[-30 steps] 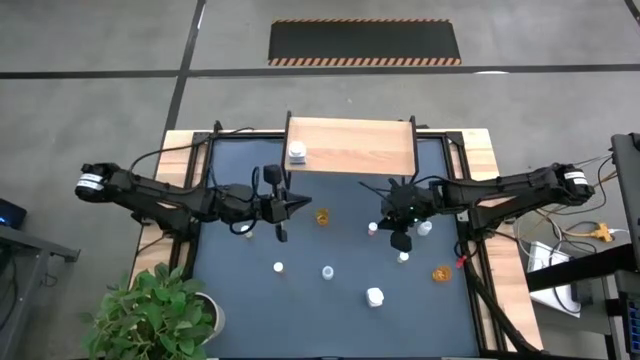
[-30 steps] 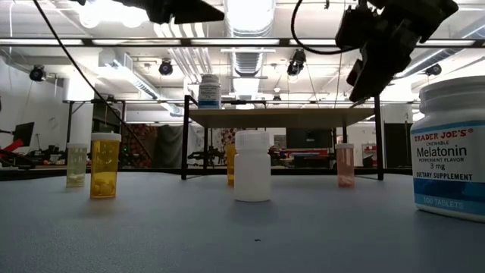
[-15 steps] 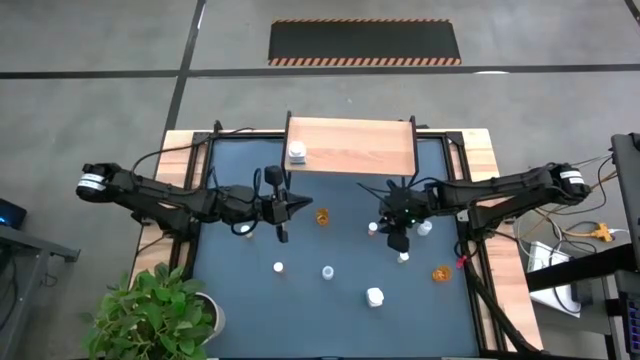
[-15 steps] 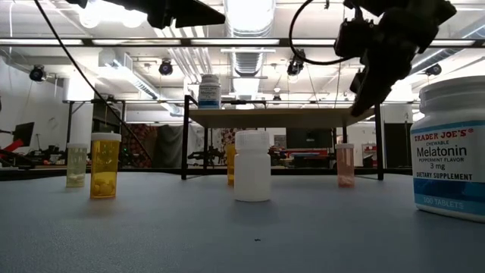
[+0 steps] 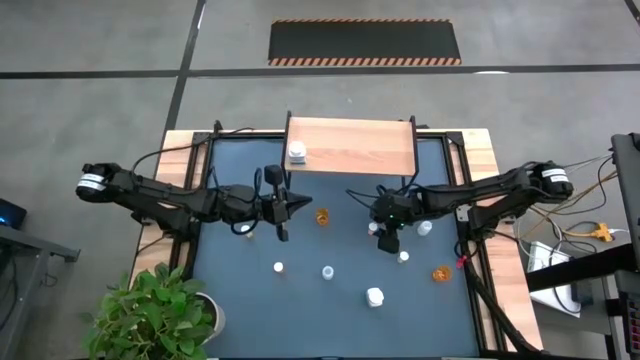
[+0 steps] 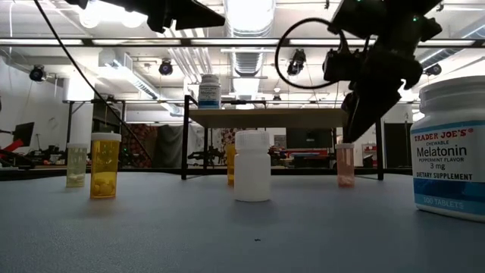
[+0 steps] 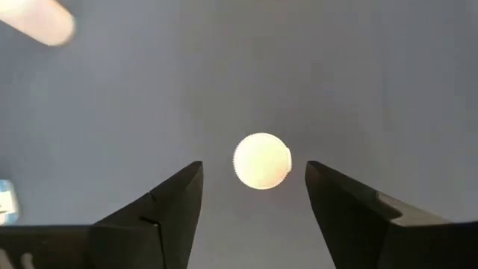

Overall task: Pick and place medicine bottles onto shelf by color
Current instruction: Put the pink pill bottle on the shelf

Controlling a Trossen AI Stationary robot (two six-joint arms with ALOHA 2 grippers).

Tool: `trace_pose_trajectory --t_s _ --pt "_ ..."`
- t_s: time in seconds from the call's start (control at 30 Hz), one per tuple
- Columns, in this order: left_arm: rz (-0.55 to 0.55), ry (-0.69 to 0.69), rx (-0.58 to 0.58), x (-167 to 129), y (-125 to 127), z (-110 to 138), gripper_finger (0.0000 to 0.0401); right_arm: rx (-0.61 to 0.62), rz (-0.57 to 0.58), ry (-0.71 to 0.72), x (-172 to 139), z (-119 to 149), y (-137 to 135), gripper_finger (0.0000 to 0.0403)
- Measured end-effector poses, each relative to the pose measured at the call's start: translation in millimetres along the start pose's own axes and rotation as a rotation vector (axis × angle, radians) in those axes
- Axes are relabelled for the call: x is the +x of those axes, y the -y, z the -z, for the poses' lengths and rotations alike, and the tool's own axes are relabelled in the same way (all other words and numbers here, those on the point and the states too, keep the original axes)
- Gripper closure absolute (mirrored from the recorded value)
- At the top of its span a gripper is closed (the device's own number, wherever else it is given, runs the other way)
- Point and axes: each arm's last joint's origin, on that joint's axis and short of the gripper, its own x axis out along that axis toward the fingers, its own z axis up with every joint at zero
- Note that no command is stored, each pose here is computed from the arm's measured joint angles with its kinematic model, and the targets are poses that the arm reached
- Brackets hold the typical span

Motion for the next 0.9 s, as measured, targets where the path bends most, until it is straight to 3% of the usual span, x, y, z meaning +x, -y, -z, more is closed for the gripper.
trace_pose_trajectory --t_s 0.37,0.9 --pt "-0.001 0.001 0.002 0.0 0.0 -0.1 0.0401 -0.014 0.028 0.01 7.9 -2.2 0.4 0.0201" --pt "0.0 0.0 0.002 -0.1 0.1 0.2 0.0401 -0.049 0.044 -0.037 27.8 -0.8 0.8 0.0278"
